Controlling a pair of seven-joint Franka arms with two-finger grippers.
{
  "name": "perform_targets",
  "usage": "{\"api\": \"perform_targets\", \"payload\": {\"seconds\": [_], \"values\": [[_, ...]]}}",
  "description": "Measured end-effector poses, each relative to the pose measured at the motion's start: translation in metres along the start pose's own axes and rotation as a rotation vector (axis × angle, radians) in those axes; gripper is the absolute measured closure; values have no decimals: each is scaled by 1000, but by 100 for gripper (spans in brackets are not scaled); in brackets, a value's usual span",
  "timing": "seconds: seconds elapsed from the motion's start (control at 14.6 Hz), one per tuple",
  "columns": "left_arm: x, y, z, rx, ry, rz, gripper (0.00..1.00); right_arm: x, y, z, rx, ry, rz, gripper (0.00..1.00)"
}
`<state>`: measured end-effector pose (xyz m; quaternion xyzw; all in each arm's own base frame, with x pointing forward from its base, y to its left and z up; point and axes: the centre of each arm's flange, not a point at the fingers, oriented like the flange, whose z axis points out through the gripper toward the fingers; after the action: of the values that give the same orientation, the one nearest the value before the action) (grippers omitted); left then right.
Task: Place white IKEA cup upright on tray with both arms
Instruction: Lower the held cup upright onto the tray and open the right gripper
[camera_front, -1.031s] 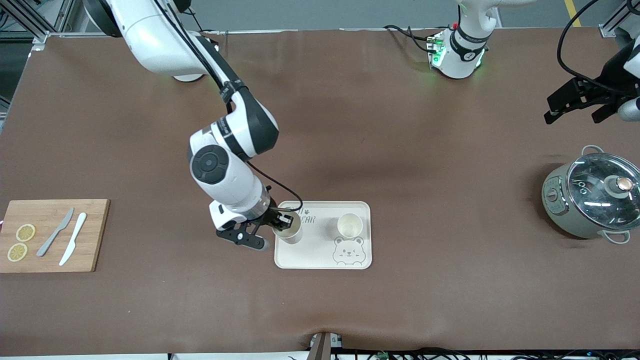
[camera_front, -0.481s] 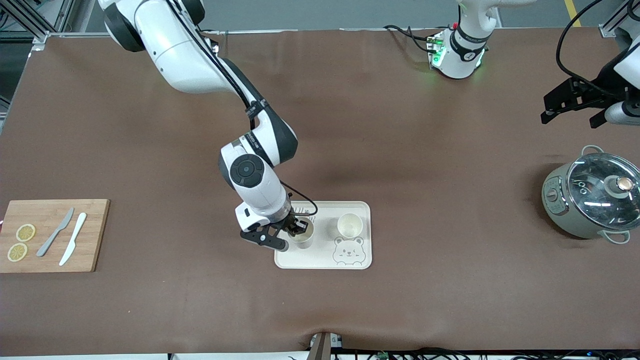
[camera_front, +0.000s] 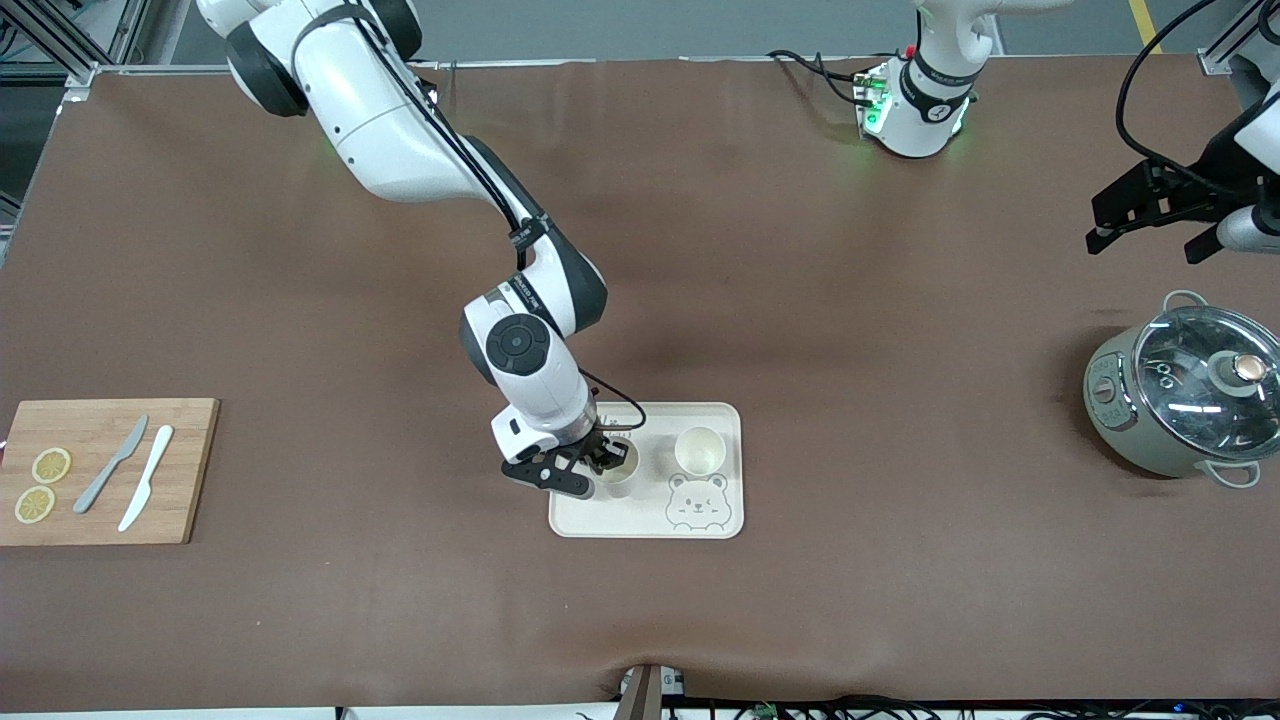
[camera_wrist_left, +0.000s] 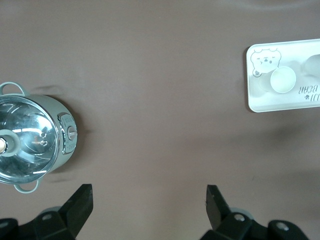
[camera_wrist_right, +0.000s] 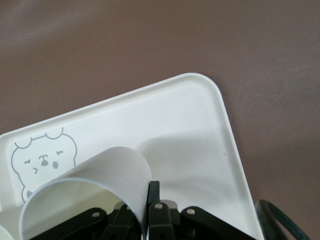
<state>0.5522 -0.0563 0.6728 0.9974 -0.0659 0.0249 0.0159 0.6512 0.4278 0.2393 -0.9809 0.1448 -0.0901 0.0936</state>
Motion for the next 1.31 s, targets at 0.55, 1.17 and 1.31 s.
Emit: {"api": "perform_targets", "payload": {"seconds": [0.55, 1.17, 1.31], "values": [[2, 1, 7, 53, -27, 93, 0, -7, 4, 28, 8, 31, -25, 96], [-1, 0, 18, 48, -89, 91, 0, -6, 5, 32, 21, 57, -36, 83], [0, -1, 19, 48, -92, 91, 0, -2, 7, 31, 18, 63, -34, 62]]}}
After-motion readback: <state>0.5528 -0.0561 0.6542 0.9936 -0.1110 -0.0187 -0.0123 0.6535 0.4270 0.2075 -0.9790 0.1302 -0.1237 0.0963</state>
